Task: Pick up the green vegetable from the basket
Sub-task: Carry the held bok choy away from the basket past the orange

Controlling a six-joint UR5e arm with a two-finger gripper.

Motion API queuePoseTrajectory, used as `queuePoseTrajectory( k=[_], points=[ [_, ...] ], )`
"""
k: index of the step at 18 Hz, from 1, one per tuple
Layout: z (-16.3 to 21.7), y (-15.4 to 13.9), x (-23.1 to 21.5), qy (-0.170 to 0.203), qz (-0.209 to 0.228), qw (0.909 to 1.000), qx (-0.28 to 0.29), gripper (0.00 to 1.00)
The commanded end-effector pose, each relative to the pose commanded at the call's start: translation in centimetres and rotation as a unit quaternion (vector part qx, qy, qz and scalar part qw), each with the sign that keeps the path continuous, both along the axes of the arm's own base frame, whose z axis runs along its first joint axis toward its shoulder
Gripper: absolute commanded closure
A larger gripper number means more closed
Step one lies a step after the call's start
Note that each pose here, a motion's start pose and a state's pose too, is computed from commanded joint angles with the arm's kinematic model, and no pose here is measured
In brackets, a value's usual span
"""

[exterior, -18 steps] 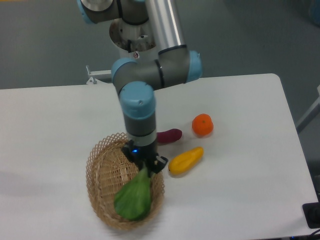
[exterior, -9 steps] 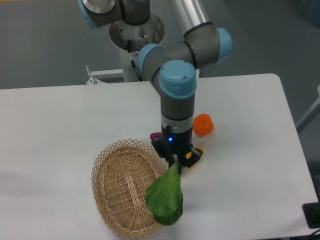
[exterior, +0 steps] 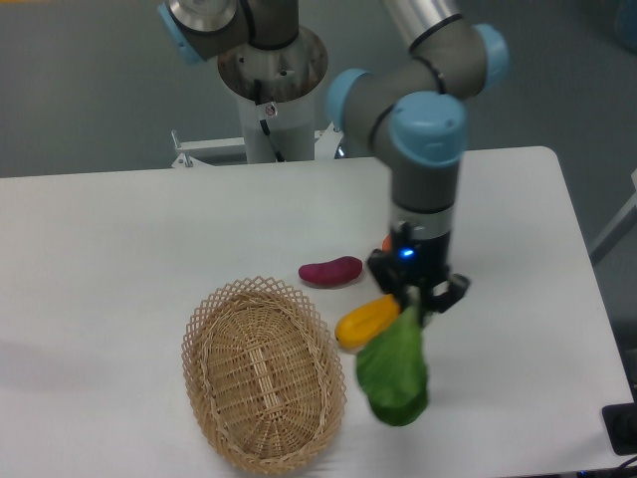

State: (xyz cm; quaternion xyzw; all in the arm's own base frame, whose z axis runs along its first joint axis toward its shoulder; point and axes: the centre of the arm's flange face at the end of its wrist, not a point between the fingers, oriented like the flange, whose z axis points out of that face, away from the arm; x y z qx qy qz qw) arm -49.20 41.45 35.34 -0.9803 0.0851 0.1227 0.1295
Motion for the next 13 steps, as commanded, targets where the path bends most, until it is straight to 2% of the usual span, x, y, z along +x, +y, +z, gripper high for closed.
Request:
queuePoseTrajectory(
  k=[2,5,13],
  points=[
    [0.1,-1.9,-1.6,0.009,-0.012,0.9999,-0.007,0.71],
    [-0.3,-4.3,-3.2,-0.002,-0.017,0.9998,-0.014,0.71],
    [-0.8,-5.0,-3.2,-0.005,-0.021,0.9996,-0.020,0.71]
  ],
)
